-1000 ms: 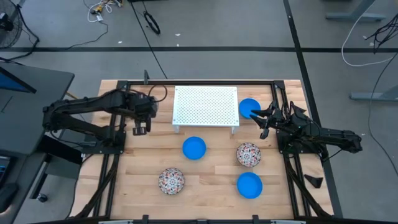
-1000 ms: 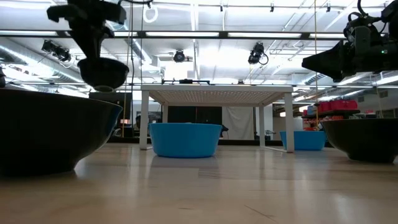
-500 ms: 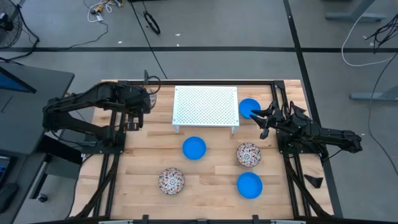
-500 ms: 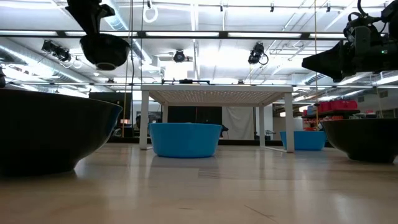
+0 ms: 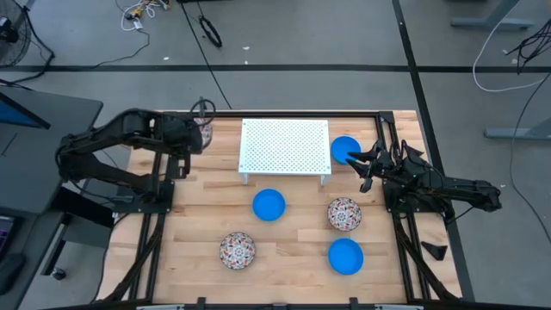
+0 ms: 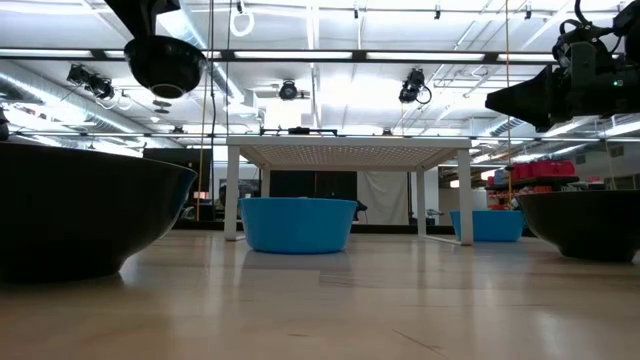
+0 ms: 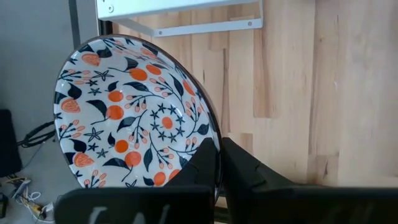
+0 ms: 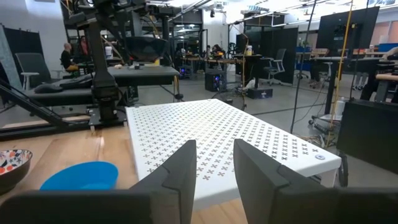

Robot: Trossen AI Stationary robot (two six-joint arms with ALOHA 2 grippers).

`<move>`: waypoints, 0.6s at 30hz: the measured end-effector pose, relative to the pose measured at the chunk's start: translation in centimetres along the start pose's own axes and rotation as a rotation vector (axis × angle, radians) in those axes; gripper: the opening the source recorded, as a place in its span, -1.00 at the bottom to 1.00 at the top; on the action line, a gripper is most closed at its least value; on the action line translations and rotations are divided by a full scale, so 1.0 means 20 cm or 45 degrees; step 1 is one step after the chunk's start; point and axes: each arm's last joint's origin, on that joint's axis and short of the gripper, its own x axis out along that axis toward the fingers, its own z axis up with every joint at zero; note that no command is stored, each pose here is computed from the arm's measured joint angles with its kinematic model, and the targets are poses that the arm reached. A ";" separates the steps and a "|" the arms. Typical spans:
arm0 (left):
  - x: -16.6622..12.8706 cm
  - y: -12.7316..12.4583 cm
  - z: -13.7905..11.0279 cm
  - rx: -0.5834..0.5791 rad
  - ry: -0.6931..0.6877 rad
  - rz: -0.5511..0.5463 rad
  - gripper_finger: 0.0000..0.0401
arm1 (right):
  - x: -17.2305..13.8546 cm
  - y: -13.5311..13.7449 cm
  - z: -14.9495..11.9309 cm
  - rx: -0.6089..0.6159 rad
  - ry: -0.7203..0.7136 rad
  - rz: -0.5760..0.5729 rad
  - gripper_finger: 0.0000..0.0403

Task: Pick & Place Mini bowls
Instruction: Put the top left white patterned bowl on the shelf

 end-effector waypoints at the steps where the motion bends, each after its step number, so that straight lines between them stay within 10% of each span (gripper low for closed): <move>1: 0.00 0.00 0.00 0.007 0.000 0.006 -0.94 | 0.00 0.00 0.00 0.000 0.000 0.000 -0.46; 18: 0.13 -0.01 0.16 0.044 0.083 0.040 -0.95 | 0.00 0.00 0.00 0.000 0.000 0.000 -0.46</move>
